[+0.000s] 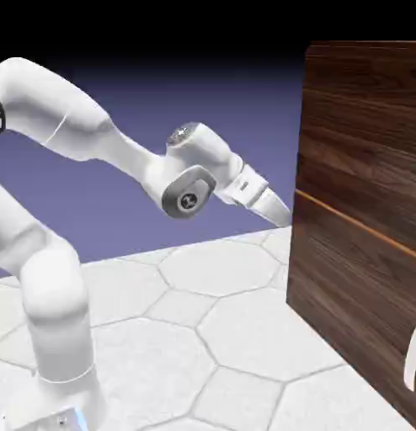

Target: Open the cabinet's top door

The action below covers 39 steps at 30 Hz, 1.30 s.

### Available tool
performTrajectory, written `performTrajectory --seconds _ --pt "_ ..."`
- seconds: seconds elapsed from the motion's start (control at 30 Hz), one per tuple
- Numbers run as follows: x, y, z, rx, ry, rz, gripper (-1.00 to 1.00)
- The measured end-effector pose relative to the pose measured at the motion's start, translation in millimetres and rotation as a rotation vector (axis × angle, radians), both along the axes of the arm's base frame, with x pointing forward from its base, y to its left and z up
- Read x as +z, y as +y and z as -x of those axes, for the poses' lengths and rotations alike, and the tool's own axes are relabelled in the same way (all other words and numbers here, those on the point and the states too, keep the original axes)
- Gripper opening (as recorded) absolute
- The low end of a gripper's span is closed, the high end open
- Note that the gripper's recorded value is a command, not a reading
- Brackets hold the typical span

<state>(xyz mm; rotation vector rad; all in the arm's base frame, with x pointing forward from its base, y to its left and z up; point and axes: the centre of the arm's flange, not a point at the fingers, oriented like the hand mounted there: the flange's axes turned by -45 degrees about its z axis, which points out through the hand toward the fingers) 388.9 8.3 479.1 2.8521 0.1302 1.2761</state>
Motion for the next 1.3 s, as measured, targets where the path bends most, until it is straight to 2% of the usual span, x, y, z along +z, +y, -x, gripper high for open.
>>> performTrajectory --seconds 0.4,0.7,1.0,1.3 --pt "182 -17 47 0.182 -0.423 0.084 0.0" --pt "253 -102 84 0.185 -0.674 0.077 0.0" --pt "239 -219 66 0.104 -0.803 0.015 0.0" --pt "133 -303 -25 0.009 -0.775 -0.063 0.0"
